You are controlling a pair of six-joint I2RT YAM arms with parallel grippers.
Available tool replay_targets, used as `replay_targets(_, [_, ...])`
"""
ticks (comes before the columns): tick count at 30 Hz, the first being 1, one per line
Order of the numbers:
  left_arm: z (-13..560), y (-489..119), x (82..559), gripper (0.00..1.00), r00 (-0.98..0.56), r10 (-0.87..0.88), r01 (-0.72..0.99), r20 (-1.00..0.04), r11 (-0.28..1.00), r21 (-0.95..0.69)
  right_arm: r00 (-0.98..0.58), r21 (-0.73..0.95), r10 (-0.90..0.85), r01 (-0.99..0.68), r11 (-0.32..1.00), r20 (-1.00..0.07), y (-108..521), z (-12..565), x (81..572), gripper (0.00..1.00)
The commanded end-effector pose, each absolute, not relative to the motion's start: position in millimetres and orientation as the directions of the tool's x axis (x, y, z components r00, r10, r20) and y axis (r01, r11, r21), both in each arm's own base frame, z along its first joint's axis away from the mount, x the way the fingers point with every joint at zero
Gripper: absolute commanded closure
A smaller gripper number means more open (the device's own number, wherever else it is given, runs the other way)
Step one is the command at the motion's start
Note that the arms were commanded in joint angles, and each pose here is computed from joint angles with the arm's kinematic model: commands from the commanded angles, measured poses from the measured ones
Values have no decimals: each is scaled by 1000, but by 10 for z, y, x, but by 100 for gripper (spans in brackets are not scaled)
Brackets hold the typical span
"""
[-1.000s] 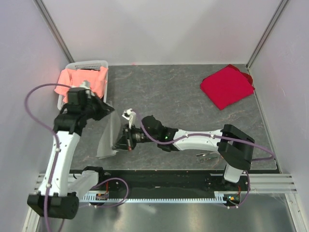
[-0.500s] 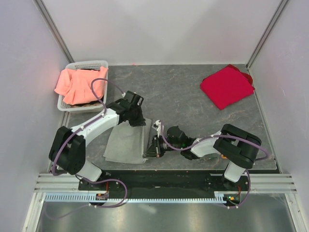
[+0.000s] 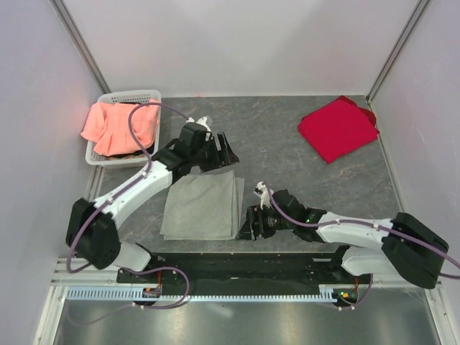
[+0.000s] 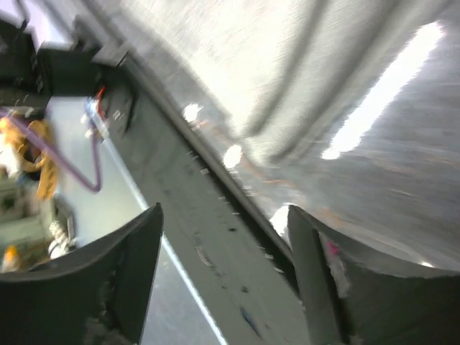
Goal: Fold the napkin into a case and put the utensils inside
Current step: Turn over the upper triangle folded napkin at the center of the board, then smooth out the upper triangle-folded napkin at the center of the board.
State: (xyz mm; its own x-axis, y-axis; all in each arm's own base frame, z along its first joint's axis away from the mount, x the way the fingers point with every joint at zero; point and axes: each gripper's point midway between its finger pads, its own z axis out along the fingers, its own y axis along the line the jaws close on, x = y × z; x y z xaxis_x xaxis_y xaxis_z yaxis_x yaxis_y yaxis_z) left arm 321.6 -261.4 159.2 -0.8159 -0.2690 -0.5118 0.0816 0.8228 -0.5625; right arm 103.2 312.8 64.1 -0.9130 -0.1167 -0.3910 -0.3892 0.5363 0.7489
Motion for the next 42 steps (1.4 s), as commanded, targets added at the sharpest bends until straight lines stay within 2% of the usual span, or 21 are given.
replay_targets(1, [2243,-2629,2915,17,-767,-223,273,-601,735,-621,-901,611,-92,-360,705,-425,2731,608,1336,15])
replay_targets(6, [2010,-2489,2546,25,-792,-206,259,-574,739,-622,-887,602,-21,-330,727,-461,2681,785,1913,13])
replay_targets(8, [1841,-2502,2363,33,-812,-185,251,-554,745,-618,-886,573,-45,-337,747,-462,2684,715,2109,13])
replay_targets(10, [1699,-2543,2236,41,-822,-171,239,-544,763,-601,-875,561,-58,-358,746,-481,2796,769,2344,21])
replay_targets(12, [1476,-2535,2150,42,-833,-156,213,-531,795,-568,-855,559,-45,-377,738,-517,2908,918,2594,24])
replay_targets(14, [1308,-2598,2000,43,-851,-129,206,-509,810,-550,-862,565,-55,-377,734,-504,2984,849,2729,28])
replay_targets(19, [1063,-2698,1875,43,-864,-115,171,-490,849,-501,-859,591,-63,-401,700,-508,3288,828,3039,26])
replay_targets(26, [1078,-2697,1835,55,-857,-141,162,-496,840,-518,-869,604,-55,-385,698,-491,3457,667,3251,27])
replay_targets(29, [1010,-2685,1809,56,-865,-133,154,-483,848,-508,-867,596,-47,-380,708,-497,3458,647,3316,36])
replay_targets(30, [997,-2697,1796,55,-867,-126,157,-482,849,-504,-867,593,-46,-378,711,-497,3449,631,3325,45])
replay_targets(32, [926,-2743,1737,47,-874,-96,166,-476,862,-480,-871,594,-38,-365,717,-489,3408,610,3341,61])
replay_targets(33, [893,-2746,1751,43,-867,-91,164,-489,876,-454,-874,593,-35,-358,721,-484,3367,607,3310,79])
replay_targets(34, [931,-2836,1697,36,-863,-64,191,-501,877,-442,-875,591,-28,-350,727,-484,3323,605,3308,86])
replay_targets(35, [811,-2791,1705,34,-862,-42,177,-505,909,-377,-882,587,-31,-338,736,-470,3266,544,3247,94])
replay_targets(42, [671,-3002,1631,33,-820,75,219,-567,957,-190,-889,628,9,-316,711,-457,3119,563,3160,94])
